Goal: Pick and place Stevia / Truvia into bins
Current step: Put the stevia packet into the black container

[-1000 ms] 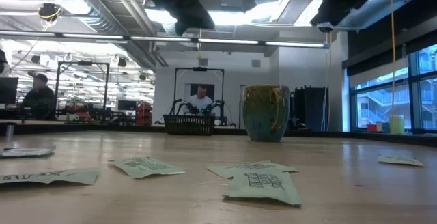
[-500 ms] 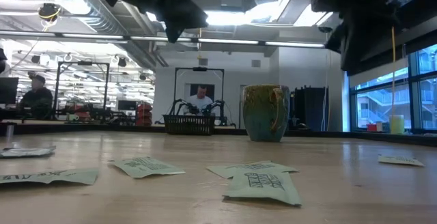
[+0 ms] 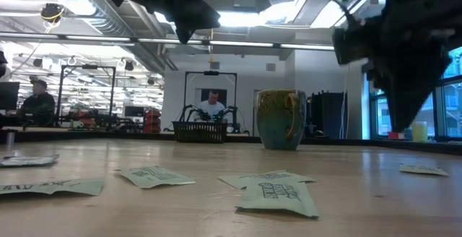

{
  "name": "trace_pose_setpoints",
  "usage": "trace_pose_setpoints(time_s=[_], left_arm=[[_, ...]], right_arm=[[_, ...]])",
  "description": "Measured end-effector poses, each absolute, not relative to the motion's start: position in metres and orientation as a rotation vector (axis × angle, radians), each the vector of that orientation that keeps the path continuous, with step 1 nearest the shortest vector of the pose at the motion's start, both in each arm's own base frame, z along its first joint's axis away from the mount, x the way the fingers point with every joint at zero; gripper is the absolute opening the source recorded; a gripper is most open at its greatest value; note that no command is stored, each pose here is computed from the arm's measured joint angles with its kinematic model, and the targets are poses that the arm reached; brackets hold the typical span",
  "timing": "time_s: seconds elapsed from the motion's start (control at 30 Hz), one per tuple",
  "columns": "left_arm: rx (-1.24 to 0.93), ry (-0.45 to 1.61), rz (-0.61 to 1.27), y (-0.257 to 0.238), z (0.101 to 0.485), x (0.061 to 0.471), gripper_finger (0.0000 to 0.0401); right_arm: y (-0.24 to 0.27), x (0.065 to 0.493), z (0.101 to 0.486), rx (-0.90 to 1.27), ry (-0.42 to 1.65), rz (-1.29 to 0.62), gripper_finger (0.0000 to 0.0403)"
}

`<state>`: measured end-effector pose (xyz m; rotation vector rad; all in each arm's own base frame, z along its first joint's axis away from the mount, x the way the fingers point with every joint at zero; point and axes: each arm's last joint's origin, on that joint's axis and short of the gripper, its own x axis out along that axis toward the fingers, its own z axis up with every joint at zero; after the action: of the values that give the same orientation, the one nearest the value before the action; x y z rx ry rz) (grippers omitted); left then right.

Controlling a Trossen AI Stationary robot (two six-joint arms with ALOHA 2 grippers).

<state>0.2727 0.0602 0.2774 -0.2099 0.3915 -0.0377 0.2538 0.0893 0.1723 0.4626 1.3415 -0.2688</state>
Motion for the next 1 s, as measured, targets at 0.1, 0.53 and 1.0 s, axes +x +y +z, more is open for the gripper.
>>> trace_pose_setpoints(time_s=[0.1,0.53,1.0], left_arm=[[-0.209,0.393,-0.038,0.06,0.277,0.273,0.0072],[-0.21,0.395,-0.039,0.06,0.277,0.273,0.0072],[-0.211,0.395,-0.038,0.06,0.277,0.273,0.0072]], right_arm=[[0.091,0.256,0.162,0.534,1.363,-0.367,0.0119],[0.112,0.258,0.126,0.532,1.438,-0.484,0.0092],[0.111,0.256,0.126,0.513,1.435,-0.5,0.0023]])
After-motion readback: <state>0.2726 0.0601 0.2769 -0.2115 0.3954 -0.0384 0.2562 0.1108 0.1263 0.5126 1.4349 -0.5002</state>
